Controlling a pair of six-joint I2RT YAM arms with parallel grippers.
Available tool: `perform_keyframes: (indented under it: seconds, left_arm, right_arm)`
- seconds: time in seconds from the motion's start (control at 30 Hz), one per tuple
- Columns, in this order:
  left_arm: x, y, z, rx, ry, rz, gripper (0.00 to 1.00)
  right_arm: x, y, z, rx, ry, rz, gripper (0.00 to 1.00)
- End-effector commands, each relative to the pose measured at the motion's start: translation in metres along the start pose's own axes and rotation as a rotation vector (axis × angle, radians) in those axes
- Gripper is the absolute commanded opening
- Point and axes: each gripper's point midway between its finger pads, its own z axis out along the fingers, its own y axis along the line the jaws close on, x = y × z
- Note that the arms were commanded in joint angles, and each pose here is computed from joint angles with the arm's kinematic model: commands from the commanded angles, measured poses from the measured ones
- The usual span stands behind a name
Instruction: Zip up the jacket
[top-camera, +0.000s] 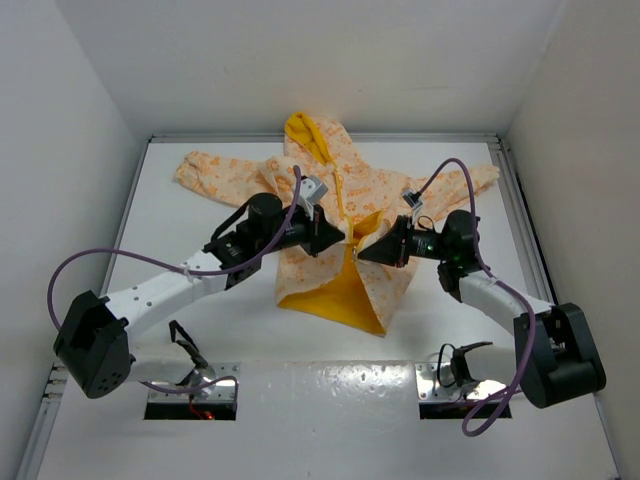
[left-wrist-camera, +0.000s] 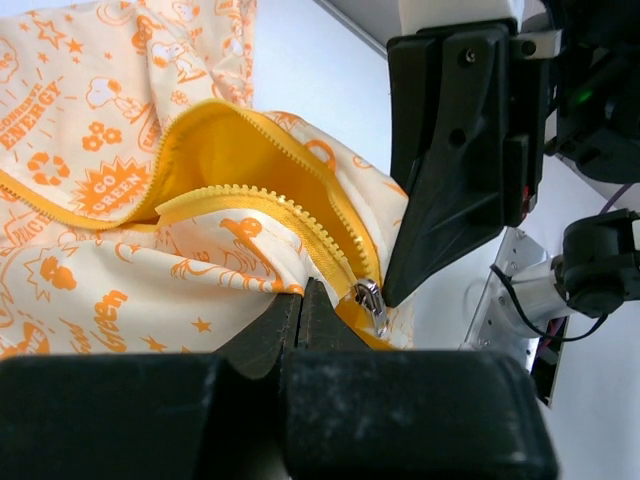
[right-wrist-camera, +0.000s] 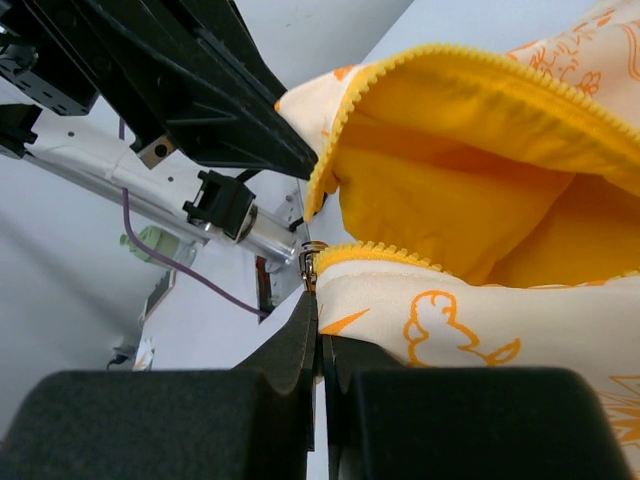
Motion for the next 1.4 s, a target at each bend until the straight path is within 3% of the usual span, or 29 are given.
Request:
perform_keyframes:
  seconds: [0.0,0.63,1.37]
  left_arm:
    - [-0.036,-0.011,-0.001,0.030,-0.087,0.020,0.00]
    - [-0.010,-0.017,0.000,0.047,-0.011,0.019,0.00]
    - [-0.013,-0.019,0.000,0.034,-0.023,0.043,0.00]
  right_arm:
    - [-0.013,0.015,0.000,-0.048,-0.029,-0.116,0.00]
    - [-0.027,0.015,0.003,-0.041,-0.047,-0.123,0.00]
    - [-0.024,0.013,0.003,-0.037,-0.043,-0.116,0.00]
